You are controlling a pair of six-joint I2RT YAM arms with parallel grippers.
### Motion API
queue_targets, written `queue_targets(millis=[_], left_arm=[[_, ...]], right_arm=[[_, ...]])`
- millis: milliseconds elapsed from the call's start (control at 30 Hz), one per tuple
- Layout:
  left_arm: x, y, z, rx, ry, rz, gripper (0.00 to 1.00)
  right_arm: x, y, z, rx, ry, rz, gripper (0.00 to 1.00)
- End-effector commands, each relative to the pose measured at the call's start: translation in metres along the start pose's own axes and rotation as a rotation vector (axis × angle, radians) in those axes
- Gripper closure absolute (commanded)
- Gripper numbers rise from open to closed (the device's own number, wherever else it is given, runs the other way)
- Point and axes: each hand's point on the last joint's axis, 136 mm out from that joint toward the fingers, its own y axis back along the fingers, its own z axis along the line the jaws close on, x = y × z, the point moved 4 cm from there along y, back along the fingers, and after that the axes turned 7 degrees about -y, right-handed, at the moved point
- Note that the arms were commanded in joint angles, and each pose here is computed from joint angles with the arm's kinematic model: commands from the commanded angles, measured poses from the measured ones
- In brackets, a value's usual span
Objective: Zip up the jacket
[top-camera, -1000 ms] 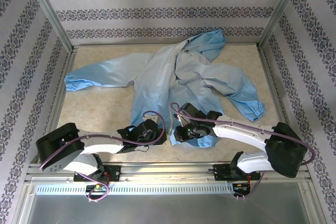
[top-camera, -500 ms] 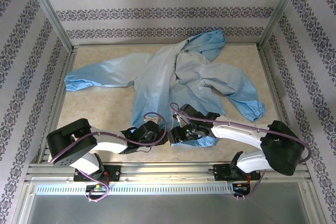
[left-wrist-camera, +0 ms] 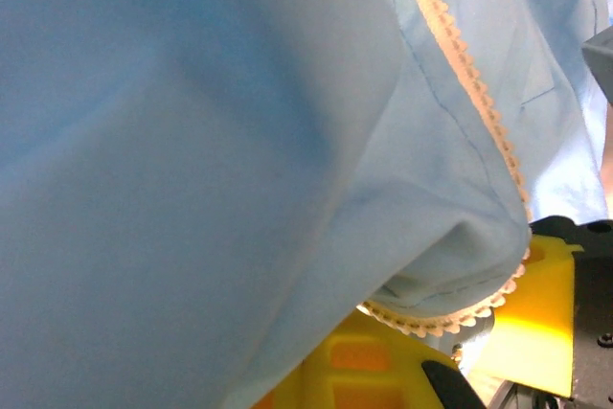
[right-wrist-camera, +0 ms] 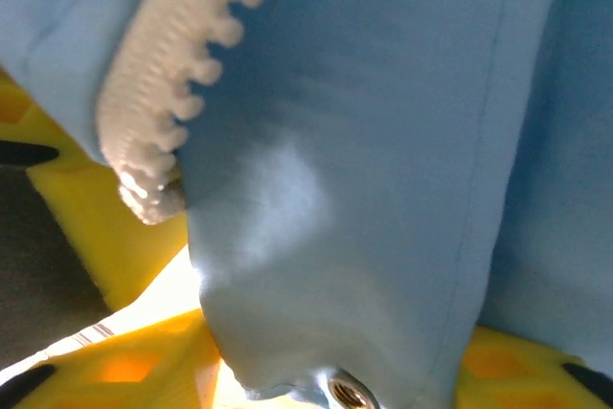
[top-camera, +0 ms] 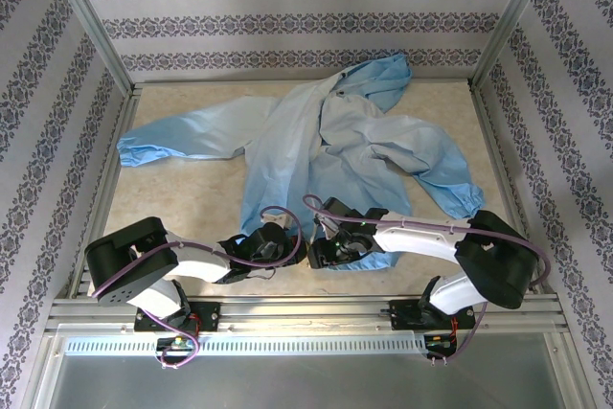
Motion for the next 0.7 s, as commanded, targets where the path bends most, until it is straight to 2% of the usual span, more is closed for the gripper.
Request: queue_targets(millis=[0, 67, 167, 467, 667], left_arm=[[-0.006, 0.001, -0.008, 0.054, 0.021, -0.031, 1.0], [-0.009, 0.004, -0.01, 0.062, 0.018, -0.037, 1.0], [-0.017, 0.014, -0.014, 0.082, 0.017, -0.051, 1.0], [-0.059, 0.066, -0.038, 0.126, -0.038, -0.16, 1.0], [-0.082, 0.089, -0.06, 0.205, -0.089, -0.241, 1.0]], right_arm=[[0.003, -0.002, -0.002, 0.022, -0.004, 0.008, 0.66], [0.002, 0.001, -0.001, 0.009, 0.021, -0.012, 0.84], [-0.002, 0.014, 0.003, -0.023, 0.076, -0.077, 1.0], [-0.026, 0.079, 0.023, -0.221, 0.218, -0.332, 1.0], [-0.039, 0.107, 0.03, -0.314, 0.289, -0.427, 1.0]])
